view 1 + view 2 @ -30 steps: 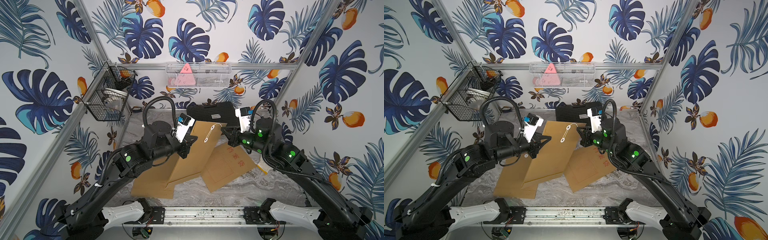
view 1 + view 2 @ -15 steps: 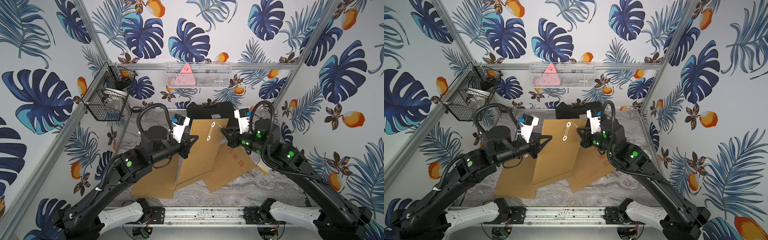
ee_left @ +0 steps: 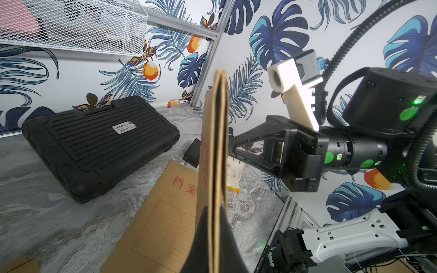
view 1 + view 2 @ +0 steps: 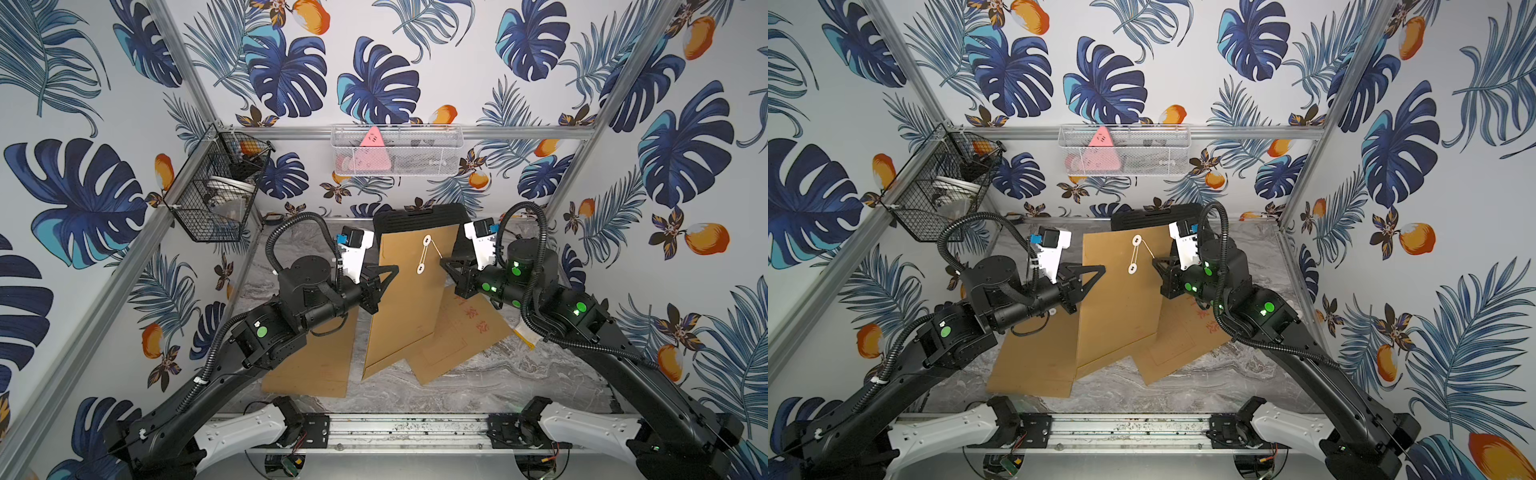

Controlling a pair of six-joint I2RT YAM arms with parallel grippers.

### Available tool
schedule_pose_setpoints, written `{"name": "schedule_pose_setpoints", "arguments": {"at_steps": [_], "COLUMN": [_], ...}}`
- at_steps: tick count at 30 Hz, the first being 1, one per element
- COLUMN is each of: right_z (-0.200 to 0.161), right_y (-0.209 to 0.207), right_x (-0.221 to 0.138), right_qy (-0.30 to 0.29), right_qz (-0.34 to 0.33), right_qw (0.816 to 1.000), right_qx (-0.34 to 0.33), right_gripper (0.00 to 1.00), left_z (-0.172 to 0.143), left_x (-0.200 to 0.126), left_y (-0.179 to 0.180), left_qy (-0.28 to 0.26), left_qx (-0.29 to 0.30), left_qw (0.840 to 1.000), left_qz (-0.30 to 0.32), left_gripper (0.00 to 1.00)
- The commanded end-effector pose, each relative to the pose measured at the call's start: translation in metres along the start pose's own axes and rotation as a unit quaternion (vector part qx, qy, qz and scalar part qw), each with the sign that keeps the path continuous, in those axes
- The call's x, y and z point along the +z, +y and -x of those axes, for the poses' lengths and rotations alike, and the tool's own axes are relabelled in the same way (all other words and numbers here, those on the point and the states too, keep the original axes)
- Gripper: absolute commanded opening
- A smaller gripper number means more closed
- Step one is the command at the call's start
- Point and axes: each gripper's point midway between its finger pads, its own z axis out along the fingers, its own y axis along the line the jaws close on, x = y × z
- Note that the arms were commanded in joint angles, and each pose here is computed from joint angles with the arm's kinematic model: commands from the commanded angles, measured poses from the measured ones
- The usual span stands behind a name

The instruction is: Open the file bag

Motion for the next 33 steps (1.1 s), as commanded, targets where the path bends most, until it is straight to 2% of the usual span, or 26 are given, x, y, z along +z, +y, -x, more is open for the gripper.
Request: {"name": "schedule_pose_setpoints", "arguments": {"at_steps": [1,23,33], "right_z": [-0.007,-0.031,-0.020], "right_y": [0.003,0.032,0.035], "right_x": [0.000,0.010,0.018], "right_qy": [0.017,0.077,0.064], "right_qz": [0.011,0.103,0.106], "right_qw": [1.000,0.991,0.992], "right_qx": [-0.015,-0.035,-0.026], "right_gripper": [0.00,0.00,0.00], "left_z": [0.016,0.011,0.004], "left_x": [-0.001,-0.001,0.013], "left_y": [-0.003,0.007,0.026], "left_qy": [-0.031,-0.021,0.033], "left_qx": [-0.001,0.008,0.071], "left_qw": [1.000,0.999,0.992], "left_qz": [-0.003,0.027,0.094], "left_gripper": [0.00,0.00,0.00]}}
